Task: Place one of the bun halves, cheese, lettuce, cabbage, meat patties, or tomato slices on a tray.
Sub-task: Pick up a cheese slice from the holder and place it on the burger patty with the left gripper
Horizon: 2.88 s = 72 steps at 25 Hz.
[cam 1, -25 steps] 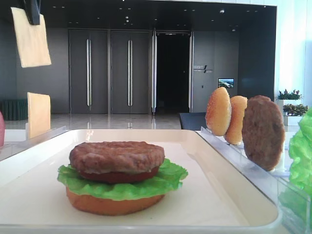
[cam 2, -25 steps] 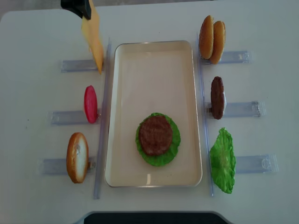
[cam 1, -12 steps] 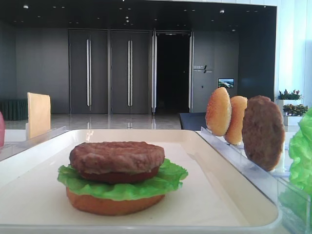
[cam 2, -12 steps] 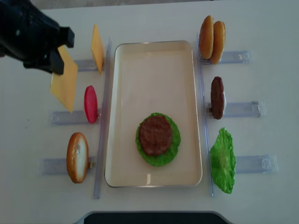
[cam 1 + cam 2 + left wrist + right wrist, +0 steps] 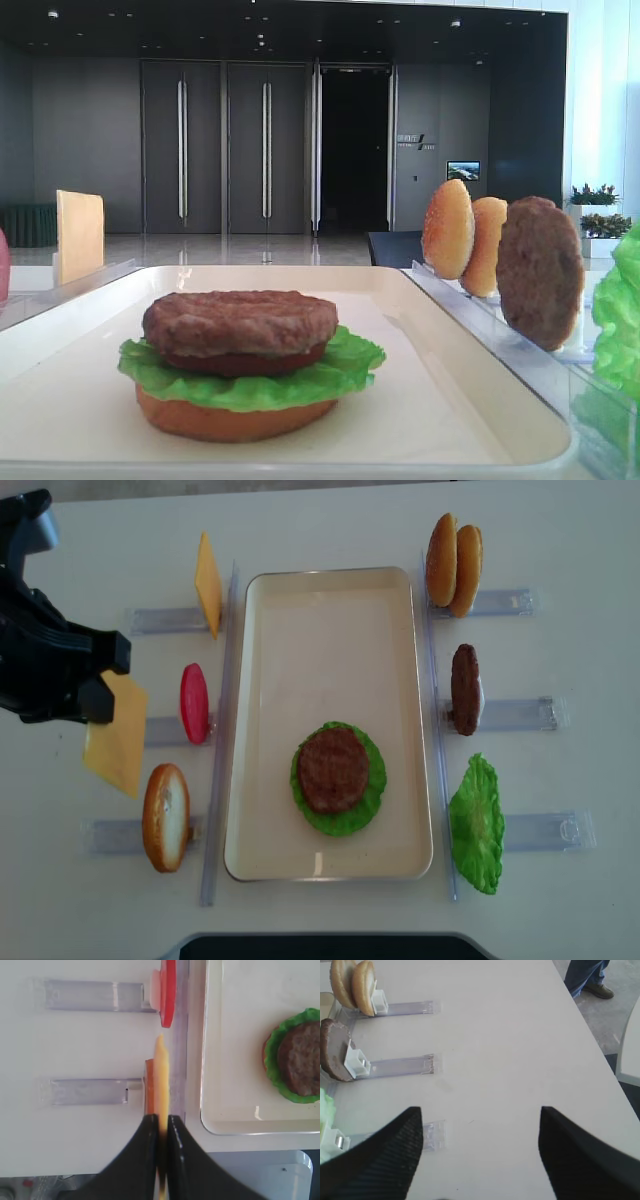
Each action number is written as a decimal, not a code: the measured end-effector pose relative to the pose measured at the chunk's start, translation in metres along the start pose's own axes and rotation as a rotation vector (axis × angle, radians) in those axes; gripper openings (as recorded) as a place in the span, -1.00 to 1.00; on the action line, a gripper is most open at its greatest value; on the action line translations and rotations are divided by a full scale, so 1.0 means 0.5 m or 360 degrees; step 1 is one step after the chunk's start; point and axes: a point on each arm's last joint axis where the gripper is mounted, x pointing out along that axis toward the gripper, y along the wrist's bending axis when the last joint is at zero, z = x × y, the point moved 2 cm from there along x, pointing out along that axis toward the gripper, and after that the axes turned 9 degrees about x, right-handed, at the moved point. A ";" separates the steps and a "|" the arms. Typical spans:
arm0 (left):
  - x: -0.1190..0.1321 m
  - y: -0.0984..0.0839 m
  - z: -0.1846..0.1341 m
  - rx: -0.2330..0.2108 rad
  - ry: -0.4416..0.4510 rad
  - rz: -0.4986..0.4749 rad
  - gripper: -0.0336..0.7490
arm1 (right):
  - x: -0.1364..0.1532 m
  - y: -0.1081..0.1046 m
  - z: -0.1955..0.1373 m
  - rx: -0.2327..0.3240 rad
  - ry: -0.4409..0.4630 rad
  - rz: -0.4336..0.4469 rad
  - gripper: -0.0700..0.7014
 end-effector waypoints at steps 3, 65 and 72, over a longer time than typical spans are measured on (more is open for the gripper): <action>0.010 -0.001 0.003 0.0000 0.0030 0.0006 -0.86 | 0.000 0.000 0.000 0.0000 0.0000 0.0000 0.40; 0.281 -0.167 0.050 0.0009 0.0051 -0.1220 -0.86 | 0.000 0.000 0.000 0.0000 0.0000 0.0000 0.40; 0.282 -0.168 0.047 -0.0056 0.0095 -0.1207 -0.86 | 0.000 0.000 0.000 0.0000 0.0000 0.0000 0.40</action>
